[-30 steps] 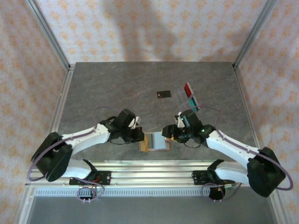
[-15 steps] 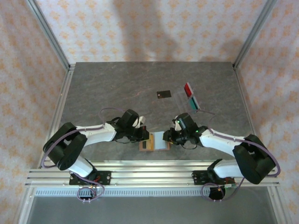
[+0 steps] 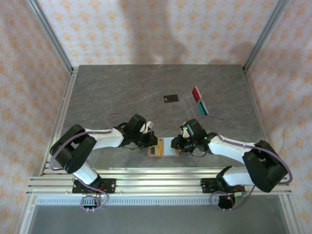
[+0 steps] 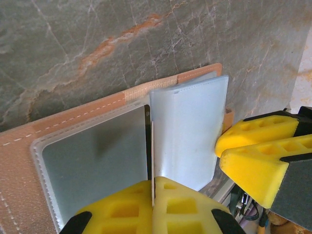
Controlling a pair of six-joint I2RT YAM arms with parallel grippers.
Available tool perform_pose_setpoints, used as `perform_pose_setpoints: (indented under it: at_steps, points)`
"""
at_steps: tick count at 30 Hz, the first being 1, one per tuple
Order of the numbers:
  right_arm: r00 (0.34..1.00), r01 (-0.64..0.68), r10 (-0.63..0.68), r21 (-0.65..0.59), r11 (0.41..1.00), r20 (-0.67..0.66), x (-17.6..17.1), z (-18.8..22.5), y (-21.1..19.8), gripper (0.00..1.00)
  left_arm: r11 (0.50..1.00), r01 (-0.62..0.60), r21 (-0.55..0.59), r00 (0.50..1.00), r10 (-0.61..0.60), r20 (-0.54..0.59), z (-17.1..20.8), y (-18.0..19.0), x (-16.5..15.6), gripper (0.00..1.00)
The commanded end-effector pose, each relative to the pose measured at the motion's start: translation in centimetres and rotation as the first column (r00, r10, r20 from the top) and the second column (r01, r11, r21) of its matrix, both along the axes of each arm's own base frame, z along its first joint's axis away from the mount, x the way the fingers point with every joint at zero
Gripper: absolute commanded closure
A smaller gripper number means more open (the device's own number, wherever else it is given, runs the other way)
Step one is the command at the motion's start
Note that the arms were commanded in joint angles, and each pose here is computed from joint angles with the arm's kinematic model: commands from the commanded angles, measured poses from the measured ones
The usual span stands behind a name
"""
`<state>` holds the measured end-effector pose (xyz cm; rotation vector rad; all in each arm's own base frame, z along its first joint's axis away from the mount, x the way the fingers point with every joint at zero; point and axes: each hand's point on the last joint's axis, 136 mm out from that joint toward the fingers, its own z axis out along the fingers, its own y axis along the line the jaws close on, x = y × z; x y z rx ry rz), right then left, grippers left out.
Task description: Put the credit cards into the card holder
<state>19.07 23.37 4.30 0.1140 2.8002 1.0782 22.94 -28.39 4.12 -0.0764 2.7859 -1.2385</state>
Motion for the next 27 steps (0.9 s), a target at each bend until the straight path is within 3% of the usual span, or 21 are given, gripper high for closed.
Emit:
perform_pose_setpoints:
  at_steps: [1, 11, 27]
  points:
    - [0.999, -0.002, 0.003, -0.034, 0.999, 0.037, 0.3, 0.0, -0.4, 0.78, 1.0, 0.004, -0.024, 1.0, -0.003, 0.026, 1.0, 0.0, 0.2, 1.0]
    - [0.997, 0.006, -0.002, -0.052, 0.999, 0.081, 0.6, 1.6, -0.9, 0.79, 0.999, 0.046, 0.024, 0.998, -0.047, 0.03, 1.5, 0.4, 0.1, 1.0]
    - [0.999, 0.011, -0.007, -0.094, 0.995, 0.041, 0.1, 0.0, -1.5, 0.78, 0.999, 0.036, -0.026, 0.999, -0.035, 0.017, 0.9, -1.3, 1.7, 1.0]
